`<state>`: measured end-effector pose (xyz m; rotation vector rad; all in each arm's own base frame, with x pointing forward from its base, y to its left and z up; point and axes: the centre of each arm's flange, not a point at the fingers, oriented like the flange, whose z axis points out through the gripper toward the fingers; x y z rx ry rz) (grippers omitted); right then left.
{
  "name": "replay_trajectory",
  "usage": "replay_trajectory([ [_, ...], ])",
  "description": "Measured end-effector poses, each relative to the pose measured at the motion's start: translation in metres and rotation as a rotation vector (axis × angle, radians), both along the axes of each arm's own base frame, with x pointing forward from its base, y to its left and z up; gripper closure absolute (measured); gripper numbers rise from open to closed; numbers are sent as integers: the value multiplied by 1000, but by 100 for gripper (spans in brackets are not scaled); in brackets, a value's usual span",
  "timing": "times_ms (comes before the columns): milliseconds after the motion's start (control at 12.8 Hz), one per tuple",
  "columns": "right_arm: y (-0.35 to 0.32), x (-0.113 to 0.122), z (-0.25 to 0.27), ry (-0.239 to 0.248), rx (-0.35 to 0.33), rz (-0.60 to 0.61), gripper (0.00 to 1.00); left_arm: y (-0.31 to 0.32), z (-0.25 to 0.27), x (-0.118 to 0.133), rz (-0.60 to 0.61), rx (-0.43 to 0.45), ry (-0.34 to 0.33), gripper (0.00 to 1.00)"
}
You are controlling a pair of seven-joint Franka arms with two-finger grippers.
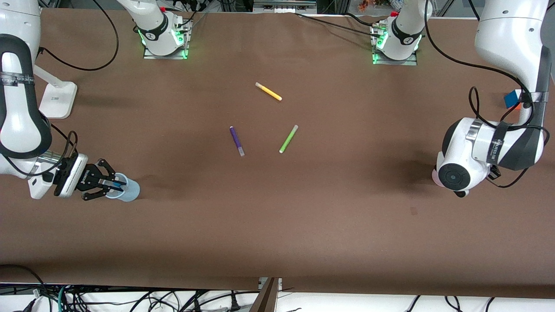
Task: Place pink and blue markers in matching cups
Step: 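Lower the markers into the cups and open both grippers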
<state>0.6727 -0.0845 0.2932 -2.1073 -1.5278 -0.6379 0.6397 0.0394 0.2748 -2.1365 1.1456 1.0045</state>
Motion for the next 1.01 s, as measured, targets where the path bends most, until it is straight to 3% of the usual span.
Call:
replay_trajectory([
  [156,-5,-1,-5,-4,22,1,83,1,-11,-1,-6,18,20,81],
  [234,-6,-2,-8,-12,37,4,83,0,-15,-3,1,27,38,75],
  [623,-19,-6,-26,-10,80,-1,83,-20,-2,3,21,46,29,23],
  [779,-25,-7,-29,-8,83,-9,80,-42,33,18,91,-38,-40,1],
  [857,-26,-7,-29,-8,84,-12,80,-53,55,25,143,-98,-98,0],
  [1013,-30,-7,-28,-9,87,-16,63,-66,99,34,276,-196,-237,0],
])
